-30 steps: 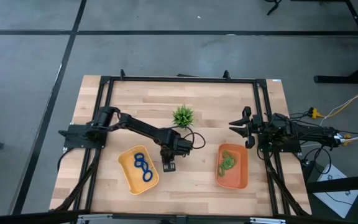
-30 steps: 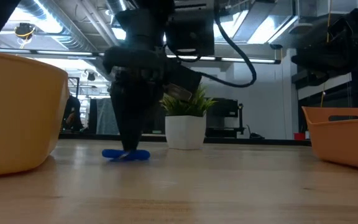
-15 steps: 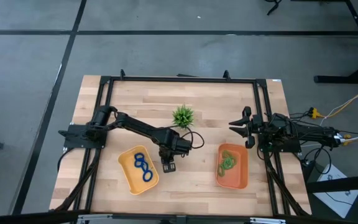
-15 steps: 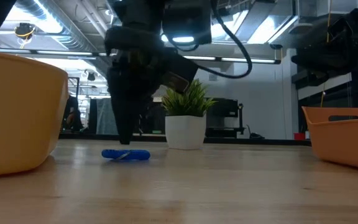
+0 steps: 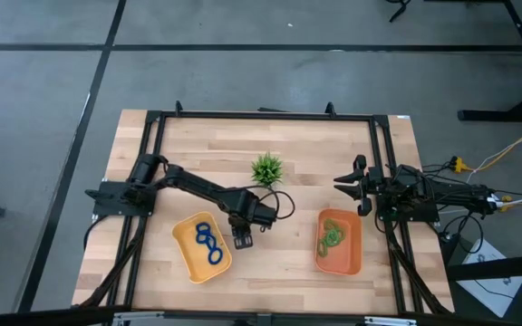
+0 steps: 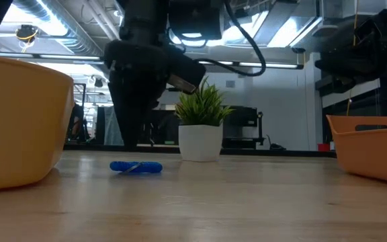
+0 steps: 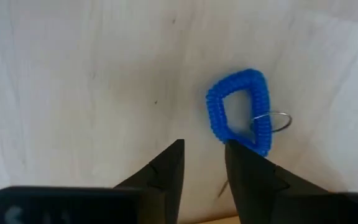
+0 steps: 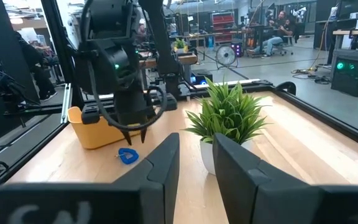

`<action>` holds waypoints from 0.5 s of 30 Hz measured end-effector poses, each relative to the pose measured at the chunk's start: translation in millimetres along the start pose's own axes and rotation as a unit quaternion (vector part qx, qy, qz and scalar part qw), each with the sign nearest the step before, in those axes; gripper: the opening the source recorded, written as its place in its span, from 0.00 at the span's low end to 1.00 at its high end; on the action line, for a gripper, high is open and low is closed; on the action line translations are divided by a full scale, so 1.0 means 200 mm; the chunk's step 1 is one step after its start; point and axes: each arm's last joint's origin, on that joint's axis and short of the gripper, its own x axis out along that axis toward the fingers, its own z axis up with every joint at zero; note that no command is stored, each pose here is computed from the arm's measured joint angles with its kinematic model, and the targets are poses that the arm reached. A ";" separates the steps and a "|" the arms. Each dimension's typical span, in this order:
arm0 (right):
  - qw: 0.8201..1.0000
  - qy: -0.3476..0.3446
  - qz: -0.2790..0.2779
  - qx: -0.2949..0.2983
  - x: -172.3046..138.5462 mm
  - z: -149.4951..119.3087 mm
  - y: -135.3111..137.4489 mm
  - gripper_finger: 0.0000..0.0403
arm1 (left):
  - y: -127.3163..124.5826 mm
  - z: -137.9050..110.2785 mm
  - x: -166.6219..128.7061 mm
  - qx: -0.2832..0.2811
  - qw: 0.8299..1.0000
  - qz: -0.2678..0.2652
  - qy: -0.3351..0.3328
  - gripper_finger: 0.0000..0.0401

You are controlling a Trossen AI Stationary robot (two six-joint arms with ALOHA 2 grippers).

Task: Sort spring keychains
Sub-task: Put the blue spring keychain into the yellow bin

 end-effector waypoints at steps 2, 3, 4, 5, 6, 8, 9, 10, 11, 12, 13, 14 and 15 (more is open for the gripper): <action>1.000 0.000 0.000 0.000 0.00 0.00 0.00 0.24 | -0.01 0.00 0.00 0.003 1.000 -0.002 -0.008 0.30; 1.000 0.000 0.000 0.000 0.00 0.00 0.00 0.24 | -0.02 0.00 0.00 0.004 1.000 -0.004 -0.012 0.32; 1.000 0.000 0.000 0.000 0.00 0.00 0.00 0.24 | -0.03 0.00 0.00 0.004 1.000 -0.005 -0.015 0.33; 1.000 0.000 0.000 0.000 0.00 0.00 0.00 0.24 | -0.03 0.00 0.00 0.002 1.000 -0.002 -0.019 0.35; 1.000 0.000 0.000 0.000 0.00 0.00 0.00 0.24 | -0.04 0.00 0.00 -0.001 1.000 -0.001 -0.022 0.36; 1.000 0.000 0.000 0.000 0.00 0.00 0.00 0.24 | -0.04 0.00 0.00 -0.001 1.000 0.006 -0.025 0.39; 1.000 0.000 0.000 0.000 0.00 0.00 0.00 0.24 | -0.04 0.00 0.00 -0.001 1.000 0.010 -0.028 0.40; 1.000 0.000 0.000 0.000 0.00 0.00 0.00 0.24 | -0.04 0.00 0.00 -0.003 0.999 0.015 -0.031 0.41; 1.000 0.000 0.000 0.000 0.00 0.00 0.00 0.24 | -0.04 0.00 0.01 -0.006 0.999 0.019 -0.032 0.42; 1.000 0.000 0.000 0.000 0.00 0.00 0.00 0.24 | -0.04 0.00 0.01 -0.007 0.999 0.022 -0.033 0.43; 1.000 0.000 0.000 0.000 0.00 0.00 0.00 0.24 | -0.04 0.01 0.01 -0.007 0.999 0.023 -0.035 0.43; 1.000 0.000 0.000 0.000 0.00 0.00 0.00 0.24 | -0.04 0.01 0.01 -0.007 0.999 0.021 -0.039 0.44; 1.000 0.000 0.000 0.000 0.00 0.00 0.00 0.24 | -0.04 0.02 0.01 -0.008 0.999 0.017 -0.046 0.44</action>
